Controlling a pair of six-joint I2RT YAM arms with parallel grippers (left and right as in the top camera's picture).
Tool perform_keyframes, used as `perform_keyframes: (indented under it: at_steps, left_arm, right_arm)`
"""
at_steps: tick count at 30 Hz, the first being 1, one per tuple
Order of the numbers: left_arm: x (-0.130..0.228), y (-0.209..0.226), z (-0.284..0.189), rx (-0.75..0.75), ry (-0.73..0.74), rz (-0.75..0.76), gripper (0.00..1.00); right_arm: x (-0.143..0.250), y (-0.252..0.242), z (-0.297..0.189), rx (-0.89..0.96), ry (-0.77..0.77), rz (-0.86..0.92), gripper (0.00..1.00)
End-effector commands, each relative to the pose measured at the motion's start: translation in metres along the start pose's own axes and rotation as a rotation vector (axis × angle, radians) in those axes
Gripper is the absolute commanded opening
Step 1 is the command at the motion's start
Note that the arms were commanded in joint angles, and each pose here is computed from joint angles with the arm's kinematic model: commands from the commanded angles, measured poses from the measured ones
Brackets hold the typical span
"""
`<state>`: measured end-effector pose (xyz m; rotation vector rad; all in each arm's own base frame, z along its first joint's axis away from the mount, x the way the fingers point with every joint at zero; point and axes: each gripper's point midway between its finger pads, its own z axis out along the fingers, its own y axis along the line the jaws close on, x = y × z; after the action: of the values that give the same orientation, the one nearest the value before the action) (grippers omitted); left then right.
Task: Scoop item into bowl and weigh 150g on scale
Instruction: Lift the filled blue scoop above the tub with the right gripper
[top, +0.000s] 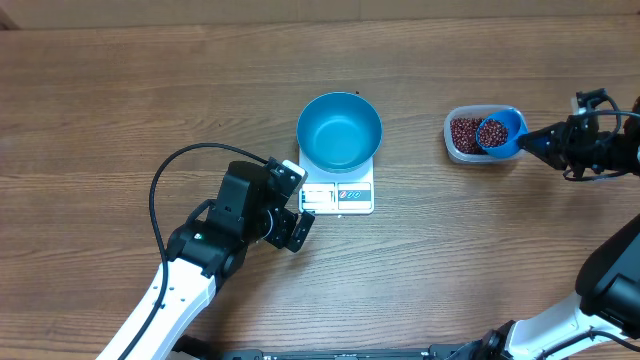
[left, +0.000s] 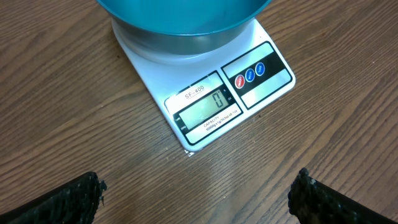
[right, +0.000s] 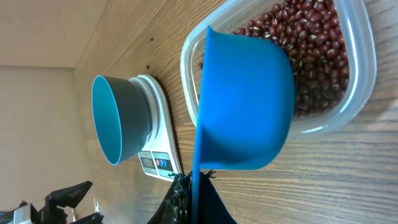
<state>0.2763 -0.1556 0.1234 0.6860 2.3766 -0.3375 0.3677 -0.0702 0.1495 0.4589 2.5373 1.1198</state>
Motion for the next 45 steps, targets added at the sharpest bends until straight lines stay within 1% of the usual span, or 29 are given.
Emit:
perform_keyframes:
  at_steps: [1,7,45]
  left_arm:
    - [-0.0007,-0.0012,-0.0002,0.0,-0.006,-0.013,1.0]
    - [-0.0006,-0.0012,-0.0002,0.001,-0.005,-0.013,0.99]
    - [-0.0006,-0.0012,-0.0002,0.001,-0.005,-0.013,1.0]
  right_arm:
    - [-0.0021,0.011,-0.0045,-0.038,-0.014,-0.044,0.04]
    - [-0.0045,0.0171,-0.0099,-0.038,-0.017,-0.057,0.04]
    - [0.0,0.0178,-0.0099,-0.04,-0.002,-0.064,0.04]
